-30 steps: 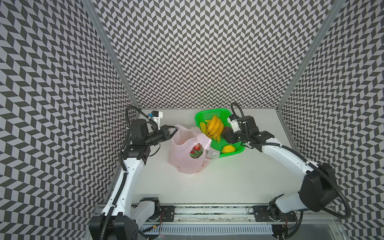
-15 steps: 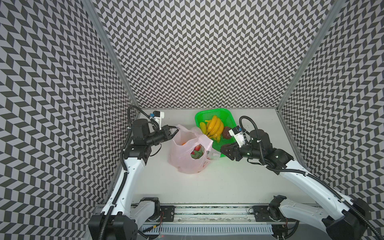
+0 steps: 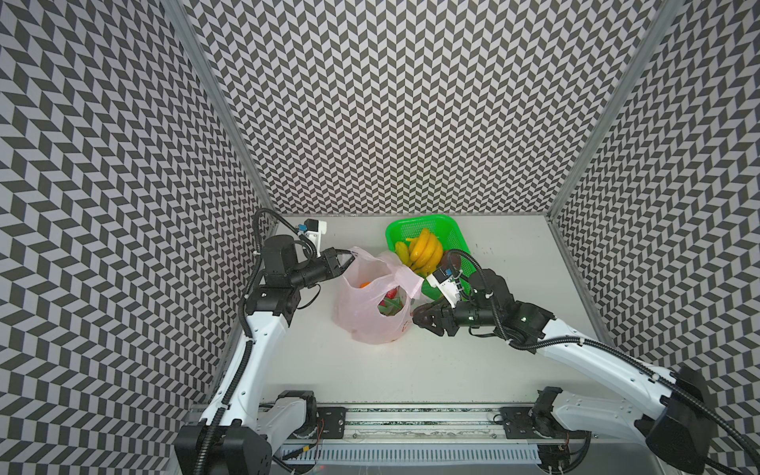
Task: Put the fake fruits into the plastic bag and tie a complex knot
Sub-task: 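Lift the dark purple fruit and carry it to the bag opening, then lower the purple fruit into the pink bag and open the right gripper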
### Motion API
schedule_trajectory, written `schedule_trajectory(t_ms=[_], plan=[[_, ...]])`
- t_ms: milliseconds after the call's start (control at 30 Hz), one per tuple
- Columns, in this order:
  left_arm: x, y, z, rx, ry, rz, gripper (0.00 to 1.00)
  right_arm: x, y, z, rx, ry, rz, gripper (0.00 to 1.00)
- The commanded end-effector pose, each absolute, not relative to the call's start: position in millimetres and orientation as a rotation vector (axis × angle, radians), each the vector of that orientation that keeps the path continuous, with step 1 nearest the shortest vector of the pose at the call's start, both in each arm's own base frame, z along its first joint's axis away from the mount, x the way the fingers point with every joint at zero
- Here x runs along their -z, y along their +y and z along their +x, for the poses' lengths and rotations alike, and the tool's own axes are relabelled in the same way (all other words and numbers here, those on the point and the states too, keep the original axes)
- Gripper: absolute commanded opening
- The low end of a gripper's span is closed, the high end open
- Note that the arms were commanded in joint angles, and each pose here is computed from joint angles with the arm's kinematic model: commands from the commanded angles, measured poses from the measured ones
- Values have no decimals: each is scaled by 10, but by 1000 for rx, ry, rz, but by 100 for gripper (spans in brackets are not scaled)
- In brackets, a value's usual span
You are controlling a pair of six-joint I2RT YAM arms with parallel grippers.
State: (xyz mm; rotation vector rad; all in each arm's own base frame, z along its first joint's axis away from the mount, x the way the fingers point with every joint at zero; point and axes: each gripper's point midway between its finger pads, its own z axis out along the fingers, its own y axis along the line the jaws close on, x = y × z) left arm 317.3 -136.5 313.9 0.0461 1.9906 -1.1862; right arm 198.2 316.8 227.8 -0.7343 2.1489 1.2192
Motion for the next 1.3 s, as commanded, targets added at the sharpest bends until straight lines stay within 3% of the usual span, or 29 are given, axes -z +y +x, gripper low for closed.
schedule_trajectory(t_ms=[0,533,1100,1267], plan=[[-3253,-1423,3158,1192,1952,124,0,-2485,3285,2150,-1227,2022,-713,45],[-3206,-1464,3126,1193,1958,198,0,-2379,3240,2718,-1145,2016,-636,45],[-3201,-1506,3027,1216,1958,192,0,-2546,3553,2122,-1312,1969,-591,44],[-3196,-1518,3015,1222,1954,207,0,-2604,3701,2156,-1346,1934,-597,45]])
